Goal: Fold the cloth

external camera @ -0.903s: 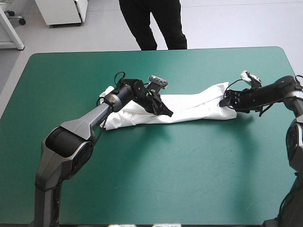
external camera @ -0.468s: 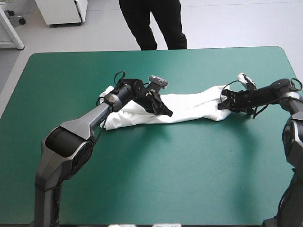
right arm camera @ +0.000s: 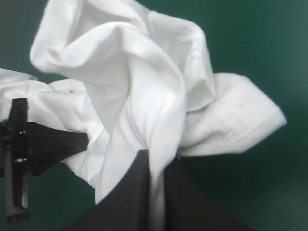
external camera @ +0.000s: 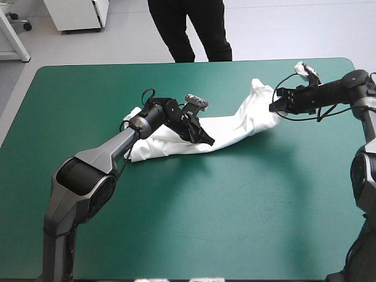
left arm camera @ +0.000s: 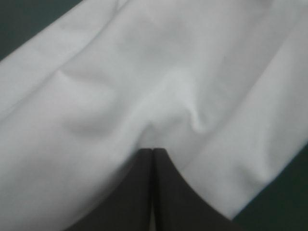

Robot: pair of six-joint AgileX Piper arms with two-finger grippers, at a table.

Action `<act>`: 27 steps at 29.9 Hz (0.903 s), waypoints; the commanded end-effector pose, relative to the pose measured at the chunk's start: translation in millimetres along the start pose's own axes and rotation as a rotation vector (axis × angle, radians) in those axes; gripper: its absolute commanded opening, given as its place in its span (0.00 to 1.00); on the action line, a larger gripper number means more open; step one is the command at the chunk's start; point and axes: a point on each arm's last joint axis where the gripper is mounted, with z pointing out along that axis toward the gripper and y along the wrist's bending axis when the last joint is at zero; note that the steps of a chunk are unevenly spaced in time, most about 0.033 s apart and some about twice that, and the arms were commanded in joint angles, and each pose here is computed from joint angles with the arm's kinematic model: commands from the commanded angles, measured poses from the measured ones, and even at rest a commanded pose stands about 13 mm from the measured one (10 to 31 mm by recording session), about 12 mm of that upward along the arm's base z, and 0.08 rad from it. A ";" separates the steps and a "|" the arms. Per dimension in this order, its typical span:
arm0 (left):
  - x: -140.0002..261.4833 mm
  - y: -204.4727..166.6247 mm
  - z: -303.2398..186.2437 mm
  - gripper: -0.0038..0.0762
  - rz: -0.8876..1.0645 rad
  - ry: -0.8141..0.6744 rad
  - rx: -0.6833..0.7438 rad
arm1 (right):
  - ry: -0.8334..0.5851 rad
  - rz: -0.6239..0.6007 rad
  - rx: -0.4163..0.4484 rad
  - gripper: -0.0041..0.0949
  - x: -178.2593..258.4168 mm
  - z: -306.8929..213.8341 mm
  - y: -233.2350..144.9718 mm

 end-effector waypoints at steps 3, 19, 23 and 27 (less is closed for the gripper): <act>-6.1 -13.0 -21.3 0.04 -0.005 -0.016 0.038 | -0.104 -0.115 -0.062 0.02 -5.3 -48.5 57.8; -20.2 -10.0 -74.2 0.04 0.032 -0.053 -0.002 | -0.160 -0.151 -0.115 0.02 -5.4 -63.2 77.9; -31.2 -11.8 -136.9 0.04 0.056 -0.131 -0.098 | -0.193 -0.187 -0.180 0.02 -9.7 -64.3 93.7; -30.7 -22.5 -207.0 0.04 0.081 -0.239 -0.191 | -0.186 -0.249 -0.212 0.02 -11.5 -58.6 120.7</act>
